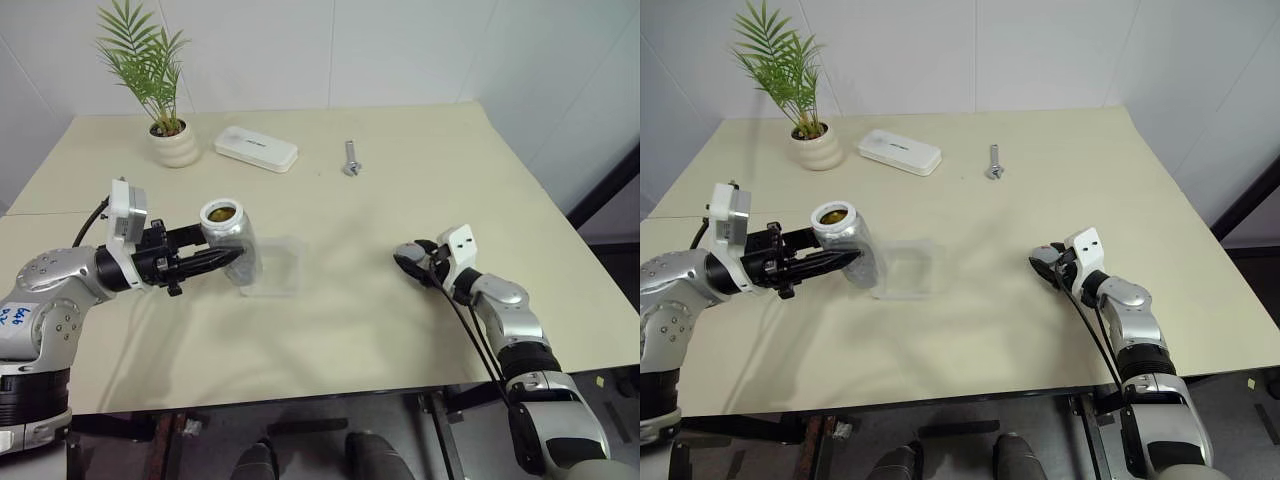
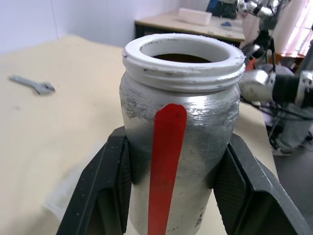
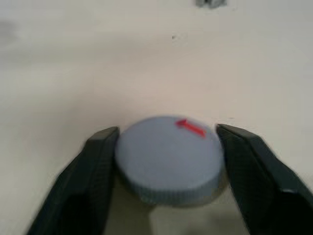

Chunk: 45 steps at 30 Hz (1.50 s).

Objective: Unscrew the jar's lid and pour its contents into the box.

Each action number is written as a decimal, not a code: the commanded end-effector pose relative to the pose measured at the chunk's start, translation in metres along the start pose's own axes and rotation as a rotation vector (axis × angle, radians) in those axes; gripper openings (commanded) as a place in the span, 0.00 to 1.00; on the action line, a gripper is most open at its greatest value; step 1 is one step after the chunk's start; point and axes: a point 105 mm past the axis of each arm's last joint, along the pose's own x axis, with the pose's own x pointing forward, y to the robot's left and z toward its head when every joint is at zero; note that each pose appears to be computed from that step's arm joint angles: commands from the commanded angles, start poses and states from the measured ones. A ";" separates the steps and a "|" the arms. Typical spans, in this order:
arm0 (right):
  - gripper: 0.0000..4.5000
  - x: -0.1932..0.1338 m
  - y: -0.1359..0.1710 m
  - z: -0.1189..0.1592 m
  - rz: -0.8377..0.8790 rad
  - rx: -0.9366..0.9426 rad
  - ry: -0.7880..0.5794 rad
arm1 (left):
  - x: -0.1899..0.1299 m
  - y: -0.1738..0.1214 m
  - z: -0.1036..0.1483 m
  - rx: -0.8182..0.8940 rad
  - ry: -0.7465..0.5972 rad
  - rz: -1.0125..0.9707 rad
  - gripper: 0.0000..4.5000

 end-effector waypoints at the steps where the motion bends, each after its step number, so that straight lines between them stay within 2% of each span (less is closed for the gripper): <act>1: 1.00 -0.005 0.002 0.010 0.028 -0.016 -0.054 | -0.004 0.005 0.010 0.004 -0.043 0.029 0.42; 6: 1.00 -0.019 0.005 0.060 0.086 -0.088 -0.150 | -0.010 0.022 0.013 0.044 -0.012 0.111 0.42; 9: 1.00 -0.036 0.052 0.114 0.335 -0.161 -0.192 | -0.017 0.045 0.015 0.091 0.067 0.203 0.42; 12: 1.00 -0.050 0.088 0.140 0.480 -0.164 -0.183 | -0.017 0.055 0.010 0.134 0.160 0.220 0.42; 15: 1.00 -0.055 0.104 0.141 0.515 -0.208 -0.120 | -0.012 0.064 0.005 0.213 0.243 0.220 0.42; 19: 1.00 -0.052 0.108 0.138 0.496 -0.211 -0.094 | -0.004 0.077 -0.004 0.353 0.346 0.269 0.42; 23: 1.00 -0.048 0.106 0.128 0.466 -0.197 -0.083 | 0.016 0.083 -0.006 0.607 0.394 0.311 0.42; 25: 1.00 -0.046 0.105 0.124 0.448 -0.181 -0.084 | 0.029 0.081 -0.007 0.866 0.447 0.318 0.42; 26: 1.00 -0.045 0.104 0.123 0.438 -0.171 -0.089 | 0.035 0.086 -0.004 1.081 0.504 0.361 0.42; 28: 1.00 -0.043 0.103 0.121 0.423 -0.157 -0.094 | 0.043 0.090 -0.003 1.286 0.533 0.396 0.42; 29: 1.00 -0.042 0.104 0.121 0.419 -0.151 -0.100 | 0.048 0.088 -0.004 1.449 0.572 0.377 0.42; 31: 1.00 -0.041 0.104 0.122 0.416 -0.139 -0.113 | 0.058 0.079 -0.006 1.695 0.561 0.328 0.42; 34: 1.00 -0.038 0.106 0.123 0.412 -0.128 -0.125 | 0.066 0.073 -0.007 1.936 0.527 0.286 0.42; 40: 1.00 -0.035 0.111 0.124 0.407 -0.097 -0.152 | 0.071 0.072 -0.012 2.195 0.488 0.225 0.42; 41: 1.00 -0.035 0.112 0.124 0.408 -0.093 -0.154 | 0.071 0.073 -0.013 2.281 0.484 0.216 0.42; 45: 1.00 -0.035 0.113 0.124 0.408 -0.085 -0.160 | 0.068 0.082 -0.021 2.286 0.542 0.174 0.42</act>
